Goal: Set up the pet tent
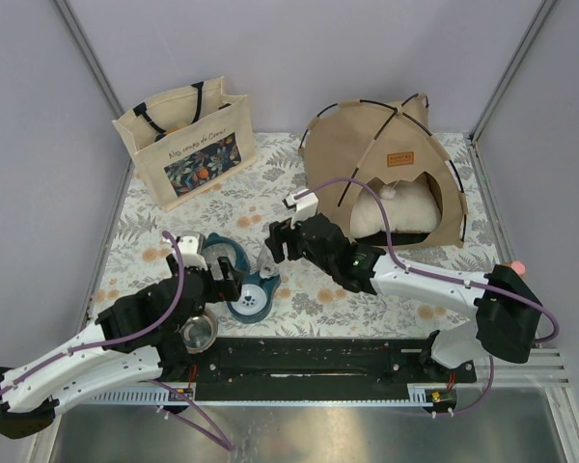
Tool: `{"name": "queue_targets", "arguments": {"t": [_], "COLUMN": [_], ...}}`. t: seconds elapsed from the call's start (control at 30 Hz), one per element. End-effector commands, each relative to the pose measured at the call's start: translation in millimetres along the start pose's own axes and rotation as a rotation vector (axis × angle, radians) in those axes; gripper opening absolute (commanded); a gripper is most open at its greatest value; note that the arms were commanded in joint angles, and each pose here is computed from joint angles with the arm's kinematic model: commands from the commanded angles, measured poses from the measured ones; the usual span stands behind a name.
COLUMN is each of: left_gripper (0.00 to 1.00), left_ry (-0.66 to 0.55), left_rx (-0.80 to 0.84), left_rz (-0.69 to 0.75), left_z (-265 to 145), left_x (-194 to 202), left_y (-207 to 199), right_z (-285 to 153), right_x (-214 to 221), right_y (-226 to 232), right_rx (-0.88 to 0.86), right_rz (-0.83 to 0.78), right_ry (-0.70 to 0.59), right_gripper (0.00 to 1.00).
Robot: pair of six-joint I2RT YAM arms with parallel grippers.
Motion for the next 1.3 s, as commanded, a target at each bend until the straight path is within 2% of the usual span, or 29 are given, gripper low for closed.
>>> {"name": "queue_targets", "arguments": {"t": [0.0,0.3,0.87,1.1,1.2,1.27], "left_gripper": [0.99,0.99,0.99,0.99,0.99,0.99], "left_ry": [-0.051,-0.063,-0.062,-0.062,-0.058,-0.060], "left_rx": [-0.013,-0.031,-0.043,-0.044,-0.045,-0.042], "left_rz": [-0.026,-0.021,-0.018,-0.021,-0.014,-0.015], "left_z": [-4,-5,-7,-6,-6,-7], "left_x": [-17,-21,-22,-20,-20,-20], "left_y": [0,3,5,6,6,6], "right_z": [7,13,10,22,25,26], "right_x": [6,12,-7,23,34,37], "right_y": [-3,-21,-10,-13,-12,-9], "right_rx": [0.030,0.131,0.089,0.110,0.112,0.112], "right_rz": [-0.107,-0.277,-0.283,-0.269,-0.271,-0.290], "right_ry": [0.029,0.059,0.021,0.084,0.099,0.104], "right_gripper": [0.48,0.48,0.48,0.48,0.52,0.60]}}
Point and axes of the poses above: each gripper's point midway between its finger pads, its own z axis out along the fingers, its own y axis along the line the jaws close on, x = y × z, the point moved 3 cm from there along -z, back along the fingers, and after that the axes turned 5 degrees about z, right-handed, at the moved point
